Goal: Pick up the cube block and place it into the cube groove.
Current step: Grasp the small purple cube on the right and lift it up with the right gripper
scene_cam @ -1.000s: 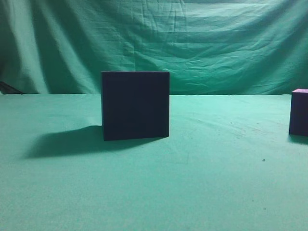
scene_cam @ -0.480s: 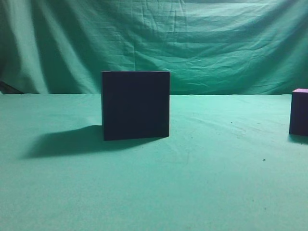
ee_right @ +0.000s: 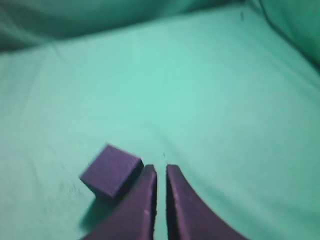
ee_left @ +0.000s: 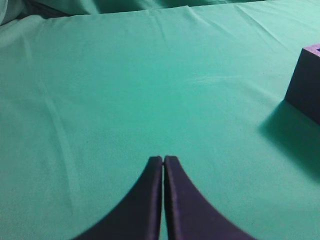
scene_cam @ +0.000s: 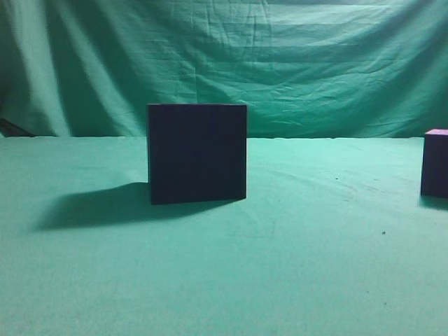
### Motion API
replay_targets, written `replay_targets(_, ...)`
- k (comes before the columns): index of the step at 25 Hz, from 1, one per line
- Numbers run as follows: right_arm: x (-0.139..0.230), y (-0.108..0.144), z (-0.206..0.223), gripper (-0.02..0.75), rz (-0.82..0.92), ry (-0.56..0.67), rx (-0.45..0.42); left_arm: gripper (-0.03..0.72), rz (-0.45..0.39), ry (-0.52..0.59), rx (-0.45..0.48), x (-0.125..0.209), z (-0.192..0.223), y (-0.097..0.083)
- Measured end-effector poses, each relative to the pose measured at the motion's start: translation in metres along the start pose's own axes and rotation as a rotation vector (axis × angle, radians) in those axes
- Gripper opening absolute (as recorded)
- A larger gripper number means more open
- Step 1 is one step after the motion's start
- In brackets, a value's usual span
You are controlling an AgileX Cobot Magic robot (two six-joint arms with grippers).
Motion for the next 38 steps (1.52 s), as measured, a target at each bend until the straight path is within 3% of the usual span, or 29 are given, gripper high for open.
replay_targets(4,-0.001,0.001,0.019,0.000,0.001,0.226,0.056,0.000,0.000,0.000,0.000,0.000,0.000,0.000)
replay_targets(7,0.003,0.003,0.031,0.000,-0.109,0.395,0.060,0.000,0.000,0.000,0.000,0.000,0.000,0.000)
replay_targets(12,0.004,0.029,0.053,0.000,-0.298,0.664,-0.083,0.000,0.000,0.000,0.000,0.000,0.000,0.000)
replay_targets(13,0.003,0.036,0.057,0.050,-0.349,0.695,-0.115,0.000,0.000,0.000,0.000,0.000,0.000,0.000)
replay_targets(14,0.006,0.042,0.062,0.050,-0.408,0.737,-0.149,0.000,0.000,0.000,0.000,0.000,0.000,0.000)
replay_targets(17,0.012,0.058,0.074,0.160,-0.595,0.818,-0.235,0.000,0.000,0.000,0.000,0.000,0.000,0.000)
replay_targets(20,0.015,0.072,0.089,0.321,-0.699,0.850,-0.286,0.000,0.000,0.000,0.000,0.000,0.000,0.000)
replay_targets(23,0.017,0.075,0.108,0.540,-0.713,0.883,-0.278,0.000,0.000,0.000,0.000,0.000,0.000,0.000)
replay_targets(26,0.024,0.070,0.126,0.658,-0.723,0.919,-0.240,0.000,0.000,0.000,0.000,0.000,0.000,0.000)
replay_targets(34,0.044,0.067,0.167,0.669,-0.738,0.923,-0.213,0.000,0.000,0.000,0.000,0.000,0.000,0.000)
replay_targets(35,0.046,0.067,0.171,0.621,-0.739,0.921,-0.213,0.000,0.000,0.000,0.000,0.000,0.000,0.000)
replay_targets(37,0.051,0.067,0.176,0.619,-0.738,0.929,-0.212,0.000,0.000,0.000,0.000,0.000,0.000,0.000)
replay_targets(38,0.054,0.066,0.178,0.569,-0.742,0.936,-0.211,0.000,0.000,0.000,0.000,0.000,0.000,0.000)
Point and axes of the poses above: a point on each arm's last joint axis where the gripper is mounted, z pointing out along that axis toward the gripper, y along the wrist's bending axis when the last joint is at zero, x = y × z, the point moved 9 cm from there along z, pointing out along that axis toward the gripper, and after that the axes turned 1 degree about z, right-handed, at the moved point
